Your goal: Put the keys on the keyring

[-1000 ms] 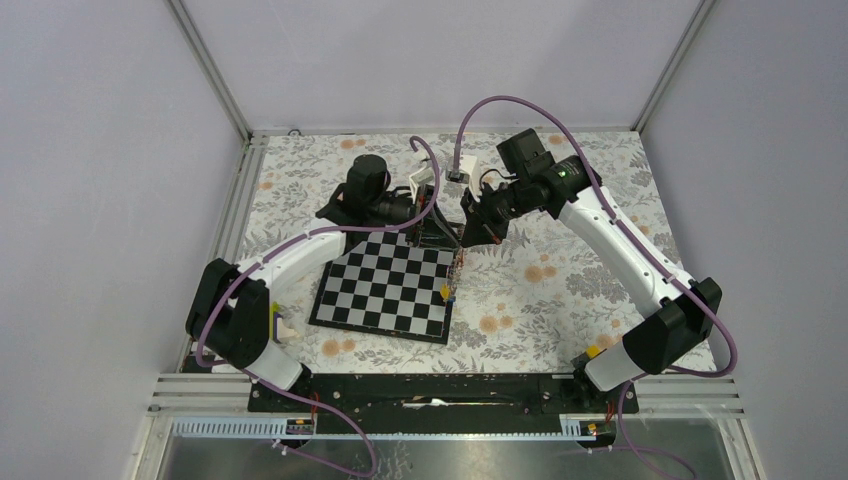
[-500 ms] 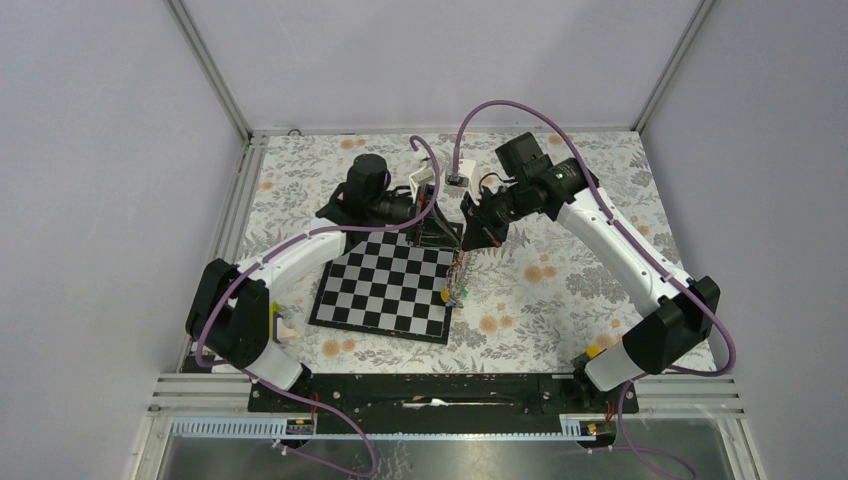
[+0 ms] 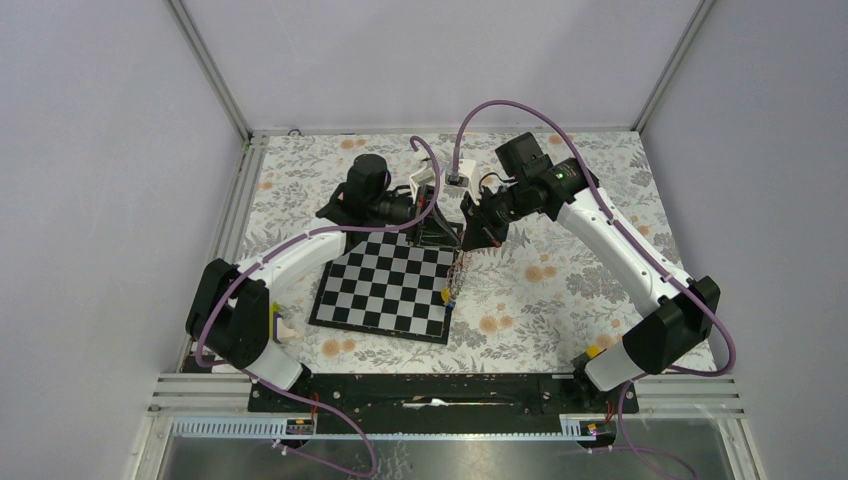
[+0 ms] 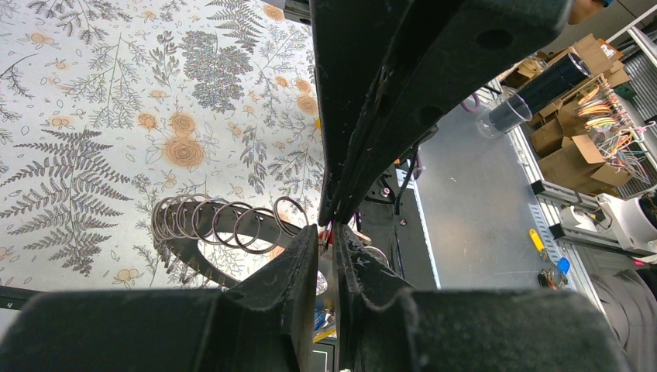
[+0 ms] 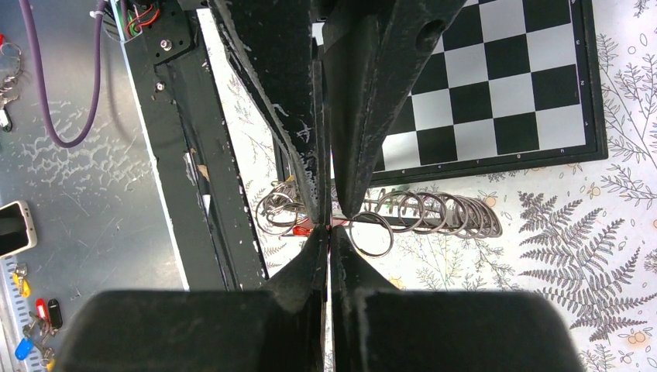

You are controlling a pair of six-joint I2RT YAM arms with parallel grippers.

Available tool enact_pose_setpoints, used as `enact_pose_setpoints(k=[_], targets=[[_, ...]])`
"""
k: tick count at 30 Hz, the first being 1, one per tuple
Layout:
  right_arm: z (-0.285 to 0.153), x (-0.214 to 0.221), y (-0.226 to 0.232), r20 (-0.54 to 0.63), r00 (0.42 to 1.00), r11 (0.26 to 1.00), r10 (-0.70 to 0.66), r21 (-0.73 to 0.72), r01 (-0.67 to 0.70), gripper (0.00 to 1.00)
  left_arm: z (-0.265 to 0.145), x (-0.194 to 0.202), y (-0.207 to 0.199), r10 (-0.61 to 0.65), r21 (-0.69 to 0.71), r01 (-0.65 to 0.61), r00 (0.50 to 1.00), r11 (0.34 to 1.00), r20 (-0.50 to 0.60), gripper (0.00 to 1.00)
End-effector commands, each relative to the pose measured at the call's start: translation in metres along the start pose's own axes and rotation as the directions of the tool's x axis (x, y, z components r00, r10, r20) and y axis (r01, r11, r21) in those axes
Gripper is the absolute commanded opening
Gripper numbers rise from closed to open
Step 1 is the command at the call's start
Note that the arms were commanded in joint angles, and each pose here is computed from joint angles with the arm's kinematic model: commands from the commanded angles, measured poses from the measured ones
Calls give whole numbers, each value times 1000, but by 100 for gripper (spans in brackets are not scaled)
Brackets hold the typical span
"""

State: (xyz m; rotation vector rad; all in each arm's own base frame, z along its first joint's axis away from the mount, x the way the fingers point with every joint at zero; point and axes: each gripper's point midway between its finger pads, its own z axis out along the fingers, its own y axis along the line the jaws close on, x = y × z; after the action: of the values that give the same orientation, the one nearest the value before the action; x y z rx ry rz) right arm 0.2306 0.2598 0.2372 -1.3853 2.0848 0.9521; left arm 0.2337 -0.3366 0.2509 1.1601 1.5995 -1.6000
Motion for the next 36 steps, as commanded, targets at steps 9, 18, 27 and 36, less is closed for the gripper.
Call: enact_pose_setpoints(k=[9, 18, 27, 36], targets=[[-7, -19, 9, 68, 997, 999, -45, -9, 46, 0, -3, -15, -15, 95, 27, -95, 995, 995, 20, 20], [-7, -18, 9, 65, 997, 999, -49, -4, 50, 0, -3, -14, -16, 99, 34, -99, 995, 995, 17, 0], [-16, -22, 5, 110, 993, 999, -34, 0, 34, 21, -4, -20, -18, 106, 26, -106, 994, 994, 9, 0], [-34, -27, 11, 244, 970, 997, 18, -80, 2, 42, -6, -38, -33, 33, 99, -42, 995, 994, 94, 0]])
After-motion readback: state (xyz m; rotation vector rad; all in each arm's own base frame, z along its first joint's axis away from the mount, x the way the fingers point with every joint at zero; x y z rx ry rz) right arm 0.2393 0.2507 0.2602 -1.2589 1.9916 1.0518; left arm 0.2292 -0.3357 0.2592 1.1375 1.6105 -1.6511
